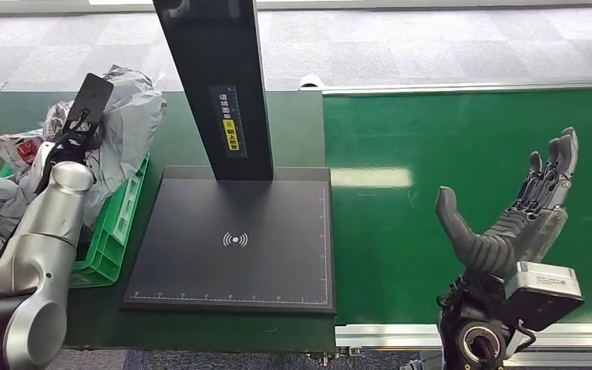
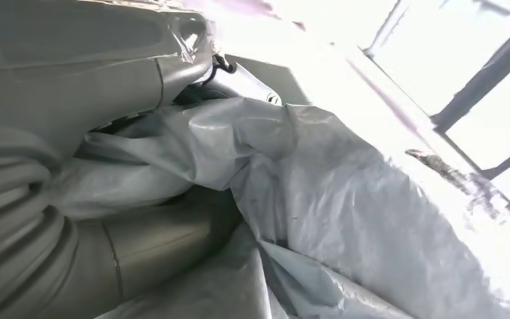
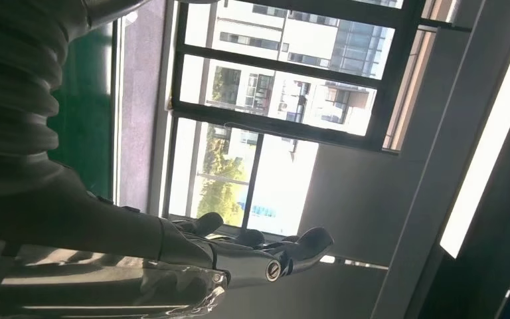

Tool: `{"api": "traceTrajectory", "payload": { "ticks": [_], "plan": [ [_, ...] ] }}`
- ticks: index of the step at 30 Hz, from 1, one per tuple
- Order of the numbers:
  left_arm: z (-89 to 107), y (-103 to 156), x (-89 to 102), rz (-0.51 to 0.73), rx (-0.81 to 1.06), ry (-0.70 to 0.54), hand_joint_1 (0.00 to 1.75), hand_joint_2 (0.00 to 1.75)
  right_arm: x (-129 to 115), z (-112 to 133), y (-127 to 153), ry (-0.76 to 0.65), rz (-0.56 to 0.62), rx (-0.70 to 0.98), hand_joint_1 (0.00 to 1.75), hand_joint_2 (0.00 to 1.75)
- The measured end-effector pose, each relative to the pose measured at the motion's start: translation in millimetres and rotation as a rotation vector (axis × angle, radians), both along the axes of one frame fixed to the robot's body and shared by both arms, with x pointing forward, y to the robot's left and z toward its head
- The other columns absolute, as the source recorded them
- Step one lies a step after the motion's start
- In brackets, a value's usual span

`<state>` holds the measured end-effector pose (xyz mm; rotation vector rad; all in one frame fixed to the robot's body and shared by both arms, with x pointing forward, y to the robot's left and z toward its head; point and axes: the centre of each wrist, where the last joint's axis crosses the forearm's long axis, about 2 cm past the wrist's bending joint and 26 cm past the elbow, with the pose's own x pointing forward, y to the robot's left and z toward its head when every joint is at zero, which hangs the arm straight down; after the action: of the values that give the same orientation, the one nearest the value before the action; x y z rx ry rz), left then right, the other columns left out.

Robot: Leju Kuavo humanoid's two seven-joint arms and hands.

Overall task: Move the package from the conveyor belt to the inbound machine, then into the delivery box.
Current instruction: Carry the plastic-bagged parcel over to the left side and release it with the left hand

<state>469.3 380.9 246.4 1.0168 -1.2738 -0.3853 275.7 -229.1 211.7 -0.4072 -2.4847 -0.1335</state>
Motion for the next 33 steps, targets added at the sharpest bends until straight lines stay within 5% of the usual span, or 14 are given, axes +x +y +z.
{"api": "traceTrajectory", "payload": {
  "ticks": [6,13,27,33],
  "plan": [
    [-15.7,-2.1,2.9,0.056,0.103,0.217,1.75,1.75,0.4,-2.1,1.6,0.010,-0.007,-0.023,0.00,1.75],
    [-24.0,-1.6,3.4,0.128,0.383,0.618,1.75,1.75,-2.3,-8.5,1.7,0.032,-0.007,-0.020,0.00,1.75],
    [-29.5,27.2,-4.8,0.322,0.563,0.547,1.75,1.75,-13.7,-23.7,-0.9,0.078,-0.044,-0.017,0.00,1.75],
    [-28.0,62.1,-13.8,0.392,0.554,0.549,1.75,1.75,-17.1,-27.5,-1.6,0.092,-0.053,-0.016,0.00,1.75]
  ]
}}
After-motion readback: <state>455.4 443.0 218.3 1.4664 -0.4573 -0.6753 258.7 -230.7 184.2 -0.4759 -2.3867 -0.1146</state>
